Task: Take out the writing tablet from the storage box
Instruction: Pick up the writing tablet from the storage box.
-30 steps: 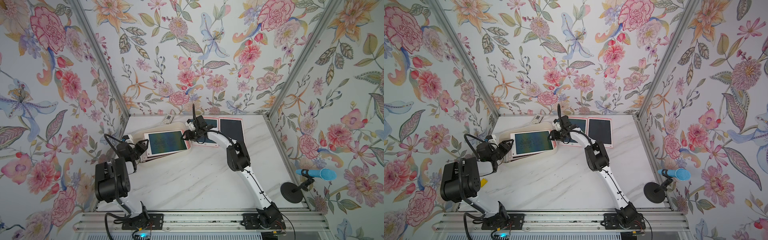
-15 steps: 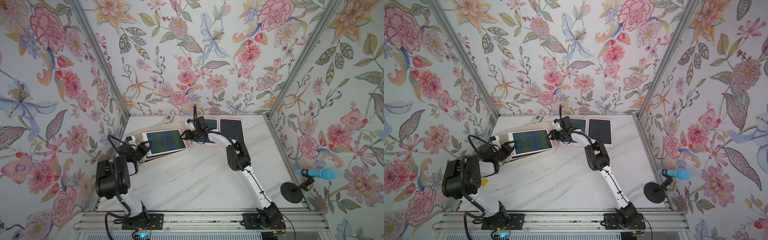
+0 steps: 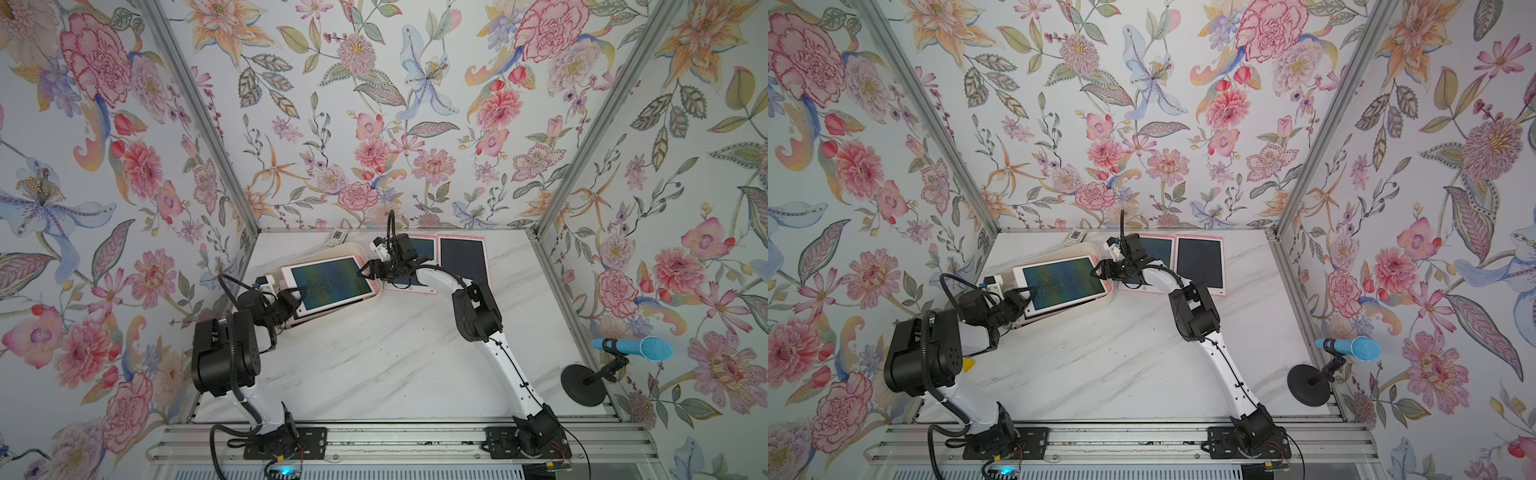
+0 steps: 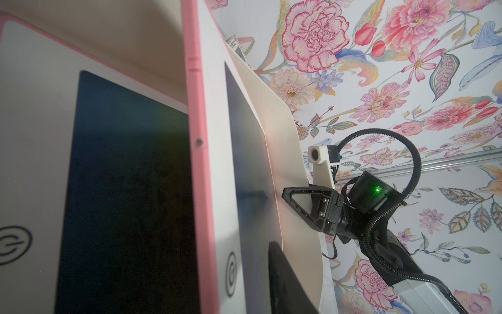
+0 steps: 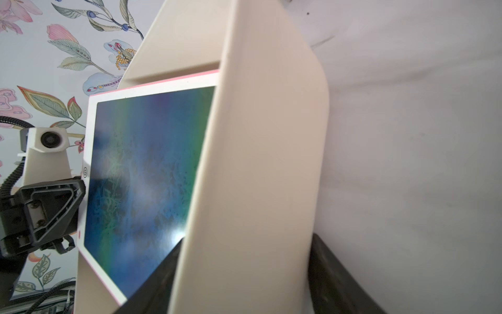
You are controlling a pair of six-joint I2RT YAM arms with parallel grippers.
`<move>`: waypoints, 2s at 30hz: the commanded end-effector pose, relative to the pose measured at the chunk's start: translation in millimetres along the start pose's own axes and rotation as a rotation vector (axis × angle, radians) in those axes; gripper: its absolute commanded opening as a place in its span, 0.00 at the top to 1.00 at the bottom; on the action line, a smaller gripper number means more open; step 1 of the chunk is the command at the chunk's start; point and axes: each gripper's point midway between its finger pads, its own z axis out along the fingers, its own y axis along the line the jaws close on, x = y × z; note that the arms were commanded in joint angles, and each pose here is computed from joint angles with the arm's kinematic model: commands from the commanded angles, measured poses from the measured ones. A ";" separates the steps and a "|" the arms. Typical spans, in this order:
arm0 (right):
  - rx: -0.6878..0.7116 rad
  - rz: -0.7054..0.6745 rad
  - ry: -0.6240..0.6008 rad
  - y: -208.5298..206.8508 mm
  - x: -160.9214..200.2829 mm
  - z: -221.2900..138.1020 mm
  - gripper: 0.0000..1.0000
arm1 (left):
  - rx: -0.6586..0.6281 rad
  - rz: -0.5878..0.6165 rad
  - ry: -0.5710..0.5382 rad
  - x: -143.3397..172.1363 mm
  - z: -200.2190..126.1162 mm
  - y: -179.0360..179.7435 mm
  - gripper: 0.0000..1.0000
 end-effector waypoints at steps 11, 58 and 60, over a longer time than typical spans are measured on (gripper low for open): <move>-0.089 -0.164 0.036 76.6 -4.6 -35.5 0.23 | -0.035 0.075 0.053 10.5 -7.9 -13.4 1.00; 0.046 -0.280 -0.130 125.2 -33.1 -113.8 0.22 | -0.039 0.138 -0.411 -75.2 -121.8 -93.5 1.00; 0.047 -0.262 -0.130 123.5 -29.2 -118.6 0.22 | -0.026 0.133 -0.415 -74.9 -123.3 -98.0 1.00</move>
